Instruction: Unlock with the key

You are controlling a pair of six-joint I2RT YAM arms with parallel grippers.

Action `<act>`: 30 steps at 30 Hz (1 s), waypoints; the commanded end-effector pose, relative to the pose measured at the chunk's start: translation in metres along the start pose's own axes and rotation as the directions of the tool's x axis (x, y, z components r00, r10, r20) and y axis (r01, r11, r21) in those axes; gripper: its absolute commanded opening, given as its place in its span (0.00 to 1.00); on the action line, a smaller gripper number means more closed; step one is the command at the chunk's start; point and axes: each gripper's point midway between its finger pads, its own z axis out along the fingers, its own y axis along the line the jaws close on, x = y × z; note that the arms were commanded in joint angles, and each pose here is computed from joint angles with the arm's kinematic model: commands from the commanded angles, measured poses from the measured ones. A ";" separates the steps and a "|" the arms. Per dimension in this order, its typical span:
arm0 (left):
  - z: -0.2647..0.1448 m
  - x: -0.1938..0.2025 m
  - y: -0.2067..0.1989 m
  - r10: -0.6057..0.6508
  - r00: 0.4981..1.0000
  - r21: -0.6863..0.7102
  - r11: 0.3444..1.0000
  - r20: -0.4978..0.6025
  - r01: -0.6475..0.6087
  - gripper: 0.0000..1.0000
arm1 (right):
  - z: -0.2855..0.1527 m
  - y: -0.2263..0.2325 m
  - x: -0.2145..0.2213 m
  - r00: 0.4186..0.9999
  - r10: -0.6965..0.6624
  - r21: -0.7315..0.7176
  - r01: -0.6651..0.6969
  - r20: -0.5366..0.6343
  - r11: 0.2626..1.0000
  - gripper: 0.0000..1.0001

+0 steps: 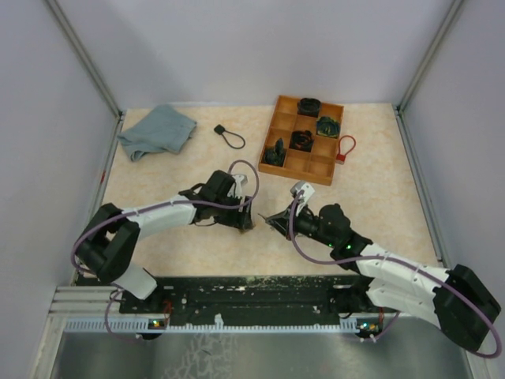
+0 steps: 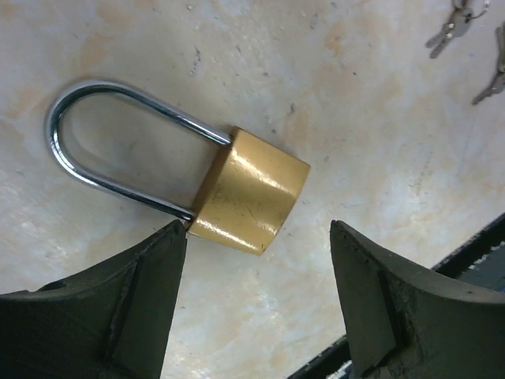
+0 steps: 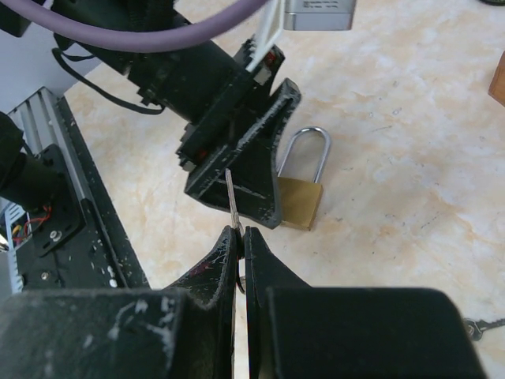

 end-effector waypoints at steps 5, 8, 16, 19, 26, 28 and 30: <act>-0.031 -0.028 -0.002 -0.172 0.966 0.018 0.985 0.193 0.171 0.77 | -0.003 0.005 -0.032 0.996 -0.042 0.001 0.042 0.084 0.999 0.00; -0.037 -0.032 -0.005 -0.132 0.965 0.042 0.991 0.225 0.126 0.75 | -0.004 0.003 -0.030 0.996 -0.044 0.008 0.043 0.083 0.999 0.00; -0.023 -0.015 -0.014 0.246 0.955 -0.073 0.969 0.164 -0.237 0.75 | -0.004 0.002 -0.029 0.996 -0.053 0.015 0.052 0.076 0.999 0.00; -0.028 -0.016 -0.008 0.316 0.930 -0.101 0.948 0.191 -0.301 0.75 | -0.006 0.001 -0.030 0.995 -0.059 0.020 0.058 0.077 0.998 0.00; -0.033 -0.022 -0.015 0.510 0.807 -0.084 0.856 0.298 -0.510 0.76 | -0.008 -0.002 -0.028 0.995 -0.067 0.034 0.065 0.077 0.997 0.00; -0.029 -0.020 -0.013 0.552 0.790 -0.085 0.830 0.266 -0.551 0.77 | -0.008 -0.001 -0.028 0.995 -0.068 0.034 0.065 0.078 0.997 0.00; -0.024 -0.019 -0.007 0.581 0.780 -0.103 0.812 0.234 -0.574 0.77 | -0.009 -0.001 -0.028 0.994 -0.069 0.034 0.066 0.080 0.997 0.00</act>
